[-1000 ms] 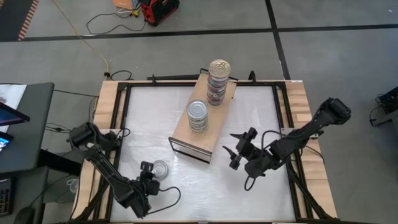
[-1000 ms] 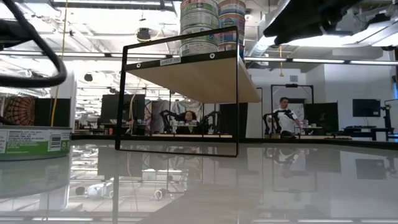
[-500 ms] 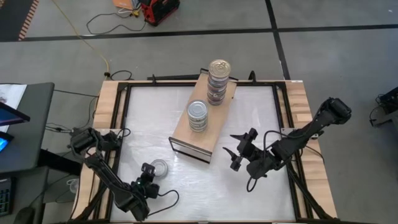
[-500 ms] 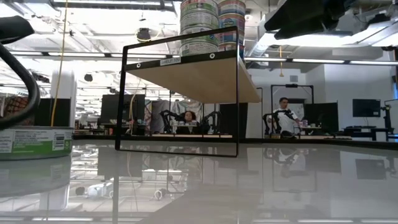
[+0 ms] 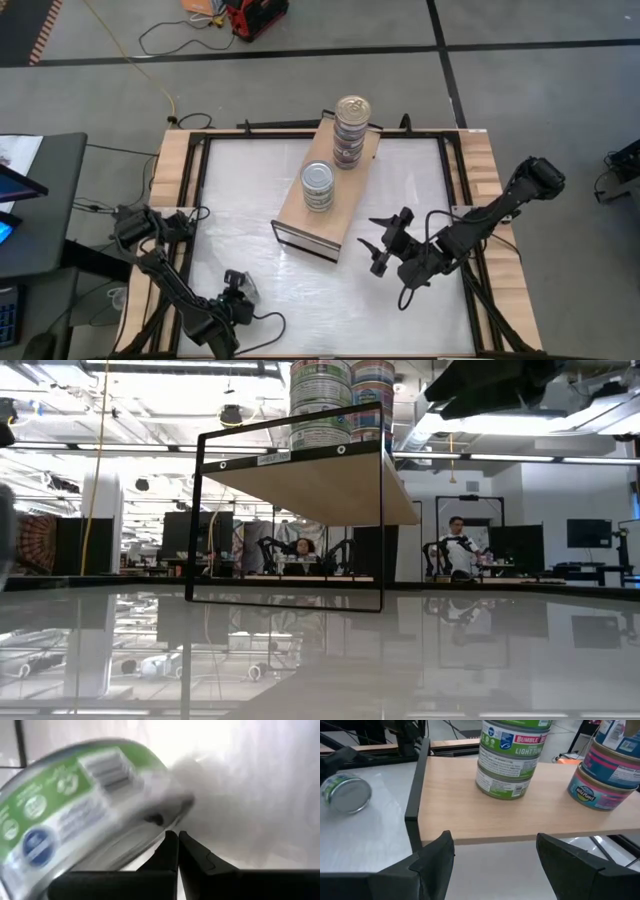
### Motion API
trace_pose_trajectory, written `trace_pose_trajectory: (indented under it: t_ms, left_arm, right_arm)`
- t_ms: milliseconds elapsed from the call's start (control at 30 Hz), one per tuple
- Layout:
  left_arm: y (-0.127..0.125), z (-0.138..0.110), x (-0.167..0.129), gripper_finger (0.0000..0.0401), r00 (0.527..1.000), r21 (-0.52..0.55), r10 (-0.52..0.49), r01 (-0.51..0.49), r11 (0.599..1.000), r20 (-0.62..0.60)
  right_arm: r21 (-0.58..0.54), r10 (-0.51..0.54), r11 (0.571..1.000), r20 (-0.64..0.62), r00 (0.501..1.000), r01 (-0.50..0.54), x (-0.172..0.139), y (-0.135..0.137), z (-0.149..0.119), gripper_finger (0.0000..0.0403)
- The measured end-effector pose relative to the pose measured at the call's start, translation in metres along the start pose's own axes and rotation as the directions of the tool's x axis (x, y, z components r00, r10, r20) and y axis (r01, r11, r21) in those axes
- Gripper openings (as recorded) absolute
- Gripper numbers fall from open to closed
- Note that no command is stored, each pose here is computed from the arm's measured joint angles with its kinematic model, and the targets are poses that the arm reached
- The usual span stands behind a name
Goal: Stack canned seafood by type on shelf
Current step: Stack the green tuna can on top of the stacked green tuna can on the shelf
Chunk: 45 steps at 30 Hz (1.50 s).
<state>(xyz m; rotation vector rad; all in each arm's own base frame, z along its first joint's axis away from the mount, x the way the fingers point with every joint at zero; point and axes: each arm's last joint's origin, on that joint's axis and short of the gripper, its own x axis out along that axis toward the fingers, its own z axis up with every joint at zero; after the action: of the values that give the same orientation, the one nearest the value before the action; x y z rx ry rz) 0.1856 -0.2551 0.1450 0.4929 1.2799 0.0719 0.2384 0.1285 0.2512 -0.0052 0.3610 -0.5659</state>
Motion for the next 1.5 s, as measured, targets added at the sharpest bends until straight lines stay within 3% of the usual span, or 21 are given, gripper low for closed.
trace_pose_trajectory:
  t_ms: [233,500,667,800,933,1133,1267,1500]
  left_arm:
    - [0.003,0.003,-0.001,0.0000,1.000,-0.065,0.005,-0.006,0.998,-0.015]
    - [0.011,0.022,-0.047,0.0000,0.999,-0.023,0.030,-0.031,0.999,-0.028]
    - [0.015,0.037,-0.064,0.0008,0.999,-0.031,-0.032,0.031,0.999,-0.016]
    - [0.028,0.047,-0.075,0.0057,0.996,-0.008,-0.066,0.066,0.998,-0.062]
    - [0.048,0.055,-0.070,0.0143,0.985,0.017,-0.075,0.079,0.997,-0.153]
    - [0.073,0.066,-0.056,0.0253,0.974,0.160,-0.079,0.115,0.980,-0.214]
    - [0.089,0.070,-0.049,0.0273,0.958,0.214,-0.090,0.152,0.965,-0.274]
    - [0.103,0.070,-0.031,0.0258,0.898,0.265,-0.212,0.327,0.907,-0.385]
  right_arm:
    - [0.001,0.000,1.000,0.001,1.000,0.000,0.000,0.000,0.000,0.0305]
    - [0.001,0.001,1.000,0.001,1.000,-0.001,0.000,0.000,0.000,0.0305]
    - [0.006,0.002,1.000,0.003,1.000,-0.002,0.000,0.000,0.001,0.0305]
    - [0.011,0.004,1.000,0.006,1.000,-0.004,0.000,0.001,0.001,0.0305]
    - [0.012,0.004,1.000,0.006,1.000,-0.004,0.000,0.001,0.001,0.0305]
    - [0.017,0.008,1.000,0.009,1.000,-0.008,0.000,0.001,0.001,0.0305]
    - [0.012,0.025,1.000,0.008,1.000,-0.025,-0.004,0.003,0.000,0.0305]
    - [-0.010,0.045,0.999,0.008,0.999,-0.045,-0.008,0.006,-0.001,0.0305]
